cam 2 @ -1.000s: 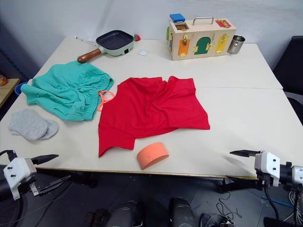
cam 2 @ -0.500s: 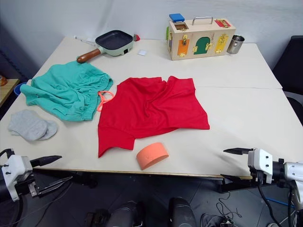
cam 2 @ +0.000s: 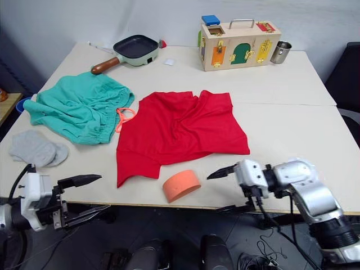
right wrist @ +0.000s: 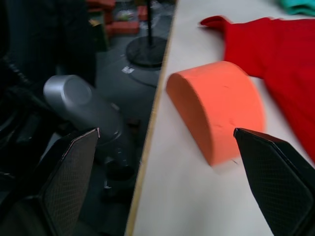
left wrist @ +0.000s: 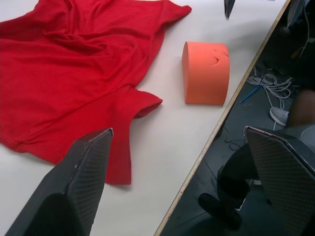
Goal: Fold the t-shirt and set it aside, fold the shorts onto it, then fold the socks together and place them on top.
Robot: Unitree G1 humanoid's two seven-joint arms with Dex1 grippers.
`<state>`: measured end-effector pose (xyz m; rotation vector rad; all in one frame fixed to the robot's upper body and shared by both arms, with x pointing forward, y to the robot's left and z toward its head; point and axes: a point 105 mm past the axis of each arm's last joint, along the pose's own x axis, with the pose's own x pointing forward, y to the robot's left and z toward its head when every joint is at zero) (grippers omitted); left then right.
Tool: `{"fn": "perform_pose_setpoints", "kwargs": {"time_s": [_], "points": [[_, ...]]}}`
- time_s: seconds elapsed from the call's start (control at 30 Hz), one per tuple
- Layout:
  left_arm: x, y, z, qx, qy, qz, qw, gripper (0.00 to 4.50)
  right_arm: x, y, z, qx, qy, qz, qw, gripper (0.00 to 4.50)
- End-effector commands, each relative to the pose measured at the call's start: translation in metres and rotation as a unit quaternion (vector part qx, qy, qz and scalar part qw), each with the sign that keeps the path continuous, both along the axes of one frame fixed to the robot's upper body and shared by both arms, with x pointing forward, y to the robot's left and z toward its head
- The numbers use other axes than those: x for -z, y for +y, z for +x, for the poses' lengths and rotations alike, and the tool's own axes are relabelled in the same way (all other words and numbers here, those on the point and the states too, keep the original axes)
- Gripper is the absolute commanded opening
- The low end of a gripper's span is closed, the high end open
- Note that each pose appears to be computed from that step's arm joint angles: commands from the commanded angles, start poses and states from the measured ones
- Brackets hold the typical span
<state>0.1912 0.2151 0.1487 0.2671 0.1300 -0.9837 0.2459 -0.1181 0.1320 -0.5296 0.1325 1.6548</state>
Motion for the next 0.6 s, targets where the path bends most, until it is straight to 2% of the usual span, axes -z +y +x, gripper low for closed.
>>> {"fn": "perform_pose_setpoints", "kwargs": {"time_s": [0.03, 0.2, 0.5, 0.6], "points": [[-0.002, -0.006, 0.002, 0.009, -0.014, -0.001, 1.000, 4.50, -0.004, 0.032, 0.009, -0.019, -0.048, 0.005, 0.999, 4.47], [0.006, -0.009, 0.001, 0.009, -0.005, -0.001, 1.000, 4.50, 0.000, 0.063, 0.032, -0.012, -0.088, 0.005, 0.996, 4.47], [0.008, -0.013, 0.000, 0.014, -0.005, -0.002, 1.000, 4.50, 0.017, 0.077, 0.034, -0.050, -0.078, -0.038, 0.995, 4.47], [0.008, -0.014, 0.000, 0.016, -0.006, -0.002, 1.000, 4.50, 0.018, 0.076, 0.035, -0.054, -0.069, -0.041, 0.995, 3.86]]}}
